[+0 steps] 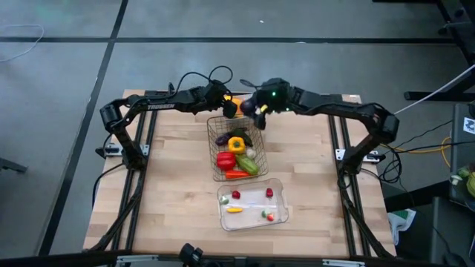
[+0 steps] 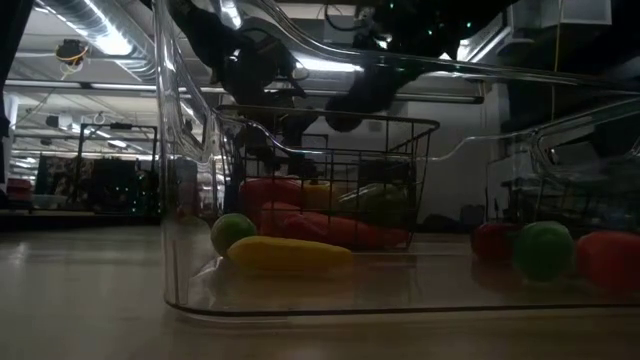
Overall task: Sort produce into baskets
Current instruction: Put the plum into the wire basket
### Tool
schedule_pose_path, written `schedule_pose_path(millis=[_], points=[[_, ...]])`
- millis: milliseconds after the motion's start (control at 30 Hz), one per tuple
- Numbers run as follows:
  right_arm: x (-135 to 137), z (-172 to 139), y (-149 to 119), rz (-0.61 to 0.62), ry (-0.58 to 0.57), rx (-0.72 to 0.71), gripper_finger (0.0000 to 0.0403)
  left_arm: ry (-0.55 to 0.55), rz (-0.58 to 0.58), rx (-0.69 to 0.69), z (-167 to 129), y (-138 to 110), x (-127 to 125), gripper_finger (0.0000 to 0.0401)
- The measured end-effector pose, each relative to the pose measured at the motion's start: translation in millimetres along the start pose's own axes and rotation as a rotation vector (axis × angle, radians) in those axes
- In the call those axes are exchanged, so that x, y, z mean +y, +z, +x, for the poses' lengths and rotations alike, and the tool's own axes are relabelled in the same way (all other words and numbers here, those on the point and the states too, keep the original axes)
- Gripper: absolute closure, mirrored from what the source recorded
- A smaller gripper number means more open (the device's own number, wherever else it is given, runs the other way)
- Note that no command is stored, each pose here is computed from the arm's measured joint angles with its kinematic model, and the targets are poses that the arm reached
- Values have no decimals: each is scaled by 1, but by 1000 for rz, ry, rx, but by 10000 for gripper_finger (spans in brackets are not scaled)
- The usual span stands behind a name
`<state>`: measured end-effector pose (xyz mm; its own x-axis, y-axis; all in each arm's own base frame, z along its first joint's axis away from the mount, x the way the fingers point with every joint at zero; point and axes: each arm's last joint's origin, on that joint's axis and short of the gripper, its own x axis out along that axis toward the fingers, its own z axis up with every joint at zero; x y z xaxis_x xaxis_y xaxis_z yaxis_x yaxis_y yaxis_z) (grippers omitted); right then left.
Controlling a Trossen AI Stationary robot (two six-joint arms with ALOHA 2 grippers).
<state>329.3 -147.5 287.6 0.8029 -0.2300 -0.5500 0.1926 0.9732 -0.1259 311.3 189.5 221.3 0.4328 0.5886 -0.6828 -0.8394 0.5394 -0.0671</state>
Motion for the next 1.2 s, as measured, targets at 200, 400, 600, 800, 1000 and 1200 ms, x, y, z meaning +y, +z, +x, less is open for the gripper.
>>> schedule_pose_path(millis=[200, 400, 600, 800, 1000, 1200], points=[[42, 3, -1, -57, 136, 74, 107, 0, 0, 0, 0, 0, 0, 122], [70, 5, -8, -100, 208, 173, 107, 0, 0, 0, 0, 0, 0, 122], [86, 6, -15, -123, 253, 253, 107, 0, 0, 0, 0, 0, 0, 122], [98, 24, -28, -133, 284, 327, 107, 0, -1, 1, 0, 0, 0, 123], [105, 41, -41, -139, 305, 386, 107, 1, 1, 1, 0, 0, 0, 123], [105, 44, -43, -136, 308, 394, 107, 0, 1, 1, 0, 0, 0, 123]])
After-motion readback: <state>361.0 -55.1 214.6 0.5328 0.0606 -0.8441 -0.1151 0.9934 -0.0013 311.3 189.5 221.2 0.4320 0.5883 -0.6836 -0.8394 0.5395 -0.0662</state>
